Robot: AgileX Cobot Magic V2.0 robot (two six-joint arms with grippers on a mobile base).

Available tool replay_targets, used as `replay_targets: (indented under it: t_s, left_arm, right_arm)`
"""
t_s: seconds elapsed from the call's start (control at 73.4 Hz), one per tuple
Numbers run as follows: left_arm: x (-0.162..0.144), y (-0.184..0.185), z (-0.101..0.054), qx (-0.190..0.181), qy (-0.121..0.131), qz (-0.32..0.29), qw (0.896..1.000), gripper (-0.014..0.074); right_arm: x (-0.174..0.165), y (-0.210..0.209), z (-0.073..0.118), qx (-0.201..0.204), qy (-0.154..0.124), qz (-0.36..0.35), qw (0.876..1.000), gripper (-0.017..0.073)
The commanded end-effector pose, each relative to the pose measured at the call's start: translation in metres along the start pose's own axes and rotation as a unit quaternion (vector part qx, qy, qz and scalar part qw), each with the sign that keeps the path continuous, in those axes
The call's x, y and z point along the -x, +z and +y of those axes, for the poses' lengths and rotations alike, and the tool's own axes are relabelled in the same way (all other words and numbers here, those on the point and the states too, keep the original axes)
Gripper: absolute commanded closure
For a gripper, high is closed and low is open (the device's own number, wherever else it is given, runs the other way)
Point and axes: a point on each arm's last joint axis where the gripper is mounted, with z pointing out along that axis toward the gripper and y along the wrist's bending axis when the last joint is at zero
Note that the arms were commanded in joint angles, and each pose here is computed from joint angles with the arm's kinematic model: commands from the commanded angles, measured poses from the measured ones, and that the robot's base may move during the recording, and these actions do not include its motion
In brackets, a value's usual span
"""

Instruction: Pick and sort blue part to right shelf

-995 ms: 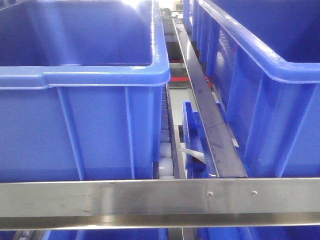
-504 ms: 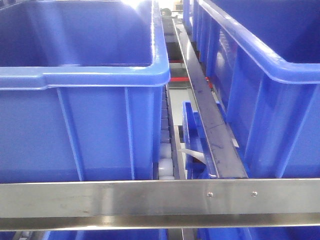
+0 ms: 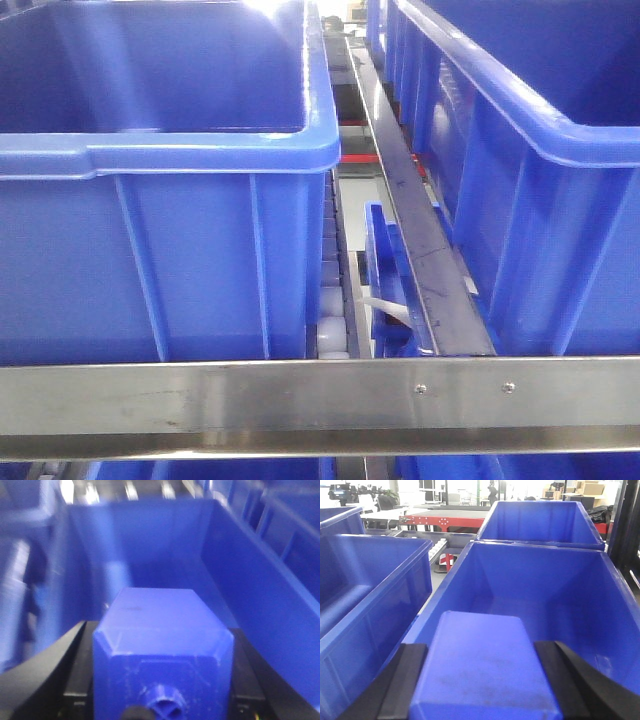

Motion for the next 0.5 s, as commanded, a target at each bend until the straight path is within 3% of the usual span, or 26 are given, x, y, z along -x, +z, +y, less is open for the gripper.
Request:
replay_targets:
  t_s: [0.0, 0.204, 0.491]
  left_arm:
    - [0.028, 0.023, -0.003, -0.008, -0.017, -0.039, 0.999, 0.0342]
    - [0.029, 0.108, -0.001, 0.001, -0.018, 0.056, 0.998, 0.0342]
    - [-0.004, 0.208, 0.004, 0.012, -0.02, 0.166, 0.986, 0.0342]
  right_arm:
    - [0.017, -0.001, 0.001, 0.005, -0.011, -0.056, 0.998, 0.0323]
    - [0.017, -0.001, 0.001, 0.004, -0.011, -0.052, 0.999, 0.0323]
    - [0.016, -0.001, 0.001, 0.004, -0.011, -0.051, 0.999, 0.0323]
